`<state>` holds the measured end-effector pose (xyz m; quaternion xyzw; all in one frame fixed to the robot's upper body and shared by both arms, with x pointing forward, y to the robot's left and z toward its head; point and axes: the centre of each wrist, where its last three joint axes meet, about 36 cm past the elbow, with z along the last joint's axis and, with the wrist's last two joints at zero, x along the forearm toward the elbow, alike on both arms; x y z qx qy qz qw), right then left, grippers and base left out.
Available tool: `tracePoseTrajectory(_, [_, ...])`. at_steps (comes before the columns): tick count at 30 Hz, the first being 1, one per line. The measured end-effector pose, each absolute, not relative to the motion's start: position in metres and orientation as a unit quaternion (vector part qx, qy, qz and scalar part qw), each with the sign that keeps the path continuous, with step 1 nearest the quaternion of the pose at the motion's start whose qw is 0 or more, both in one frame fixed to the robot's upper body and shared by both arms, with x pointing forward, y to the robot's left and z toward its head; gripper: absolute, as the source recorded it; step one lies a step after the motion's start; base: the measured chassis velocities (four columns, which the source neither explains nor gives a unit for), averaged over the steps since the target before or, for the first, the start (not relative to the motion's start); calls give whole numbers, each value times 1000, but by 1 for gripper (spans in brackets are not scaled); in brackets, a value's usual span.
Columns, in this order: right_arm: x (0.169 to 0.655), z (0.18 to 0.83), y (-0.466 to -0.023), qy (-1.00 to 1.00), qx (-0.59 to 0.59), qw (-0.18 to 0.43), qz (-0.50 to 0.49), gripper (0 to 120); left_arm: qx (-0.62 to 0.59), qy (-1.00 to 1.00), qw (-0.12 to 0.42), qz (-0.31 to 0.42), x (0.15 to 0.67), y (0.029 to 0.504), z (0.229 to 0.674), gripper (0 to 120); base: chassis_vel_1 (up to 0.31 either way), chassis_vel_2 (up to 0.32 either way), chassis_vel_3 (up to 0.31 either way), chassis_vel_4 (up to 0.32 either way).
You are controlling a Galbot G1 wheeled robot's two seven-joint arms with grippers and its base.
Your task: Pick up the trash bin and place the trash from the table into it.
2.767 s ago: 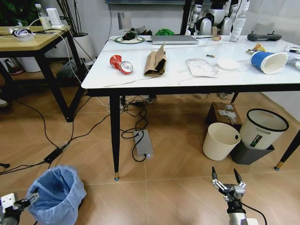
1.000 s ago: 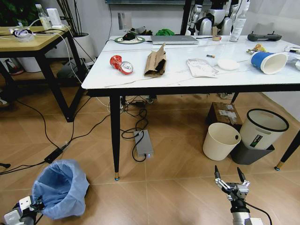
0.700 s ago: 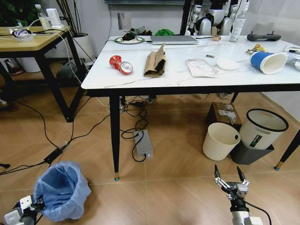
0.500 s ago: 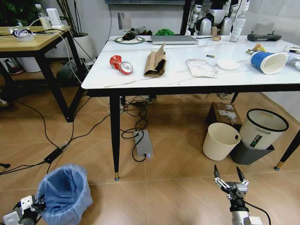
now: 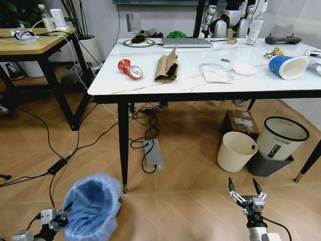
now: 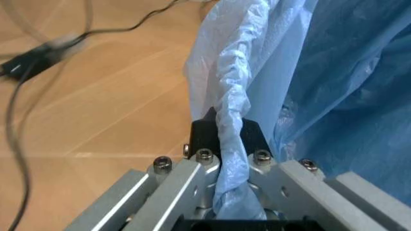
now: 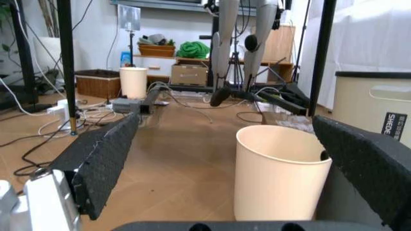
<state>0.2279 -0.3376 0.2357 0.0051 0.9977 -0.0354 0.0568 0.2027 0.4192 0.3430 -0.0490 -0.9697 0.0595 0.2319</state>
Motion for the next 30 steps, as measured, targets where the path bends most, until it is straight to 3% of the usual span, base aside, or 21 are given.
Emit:
tracePoseTrajectory(7, [223, 239, -333, 998, 3, 55, -43, 100, -113, -971, 202, 62, 207, 384, 363, 0, 0, 0, 0, 0])
tracePoseTrajectory(19, [213, 247, -337, 997, 9, 53, -59, 100, -120, -973, 182, 74, 212, 325, 389, 0, 0, 0, 0, 0])
tracePoseTrajectory(25, [209, 247, -339, 997, 11, 48, -67, 100, -148, -964, 198, 97, 207, 294, 406, 0, 0, 0, 0, 0])
tracePoseTrajectory(30, [208, 248, -342, 996, 14, 46, -75, 100, -160, -946, 233, 158, 200, 272, 416, 0, 0, 0, 0, 0])
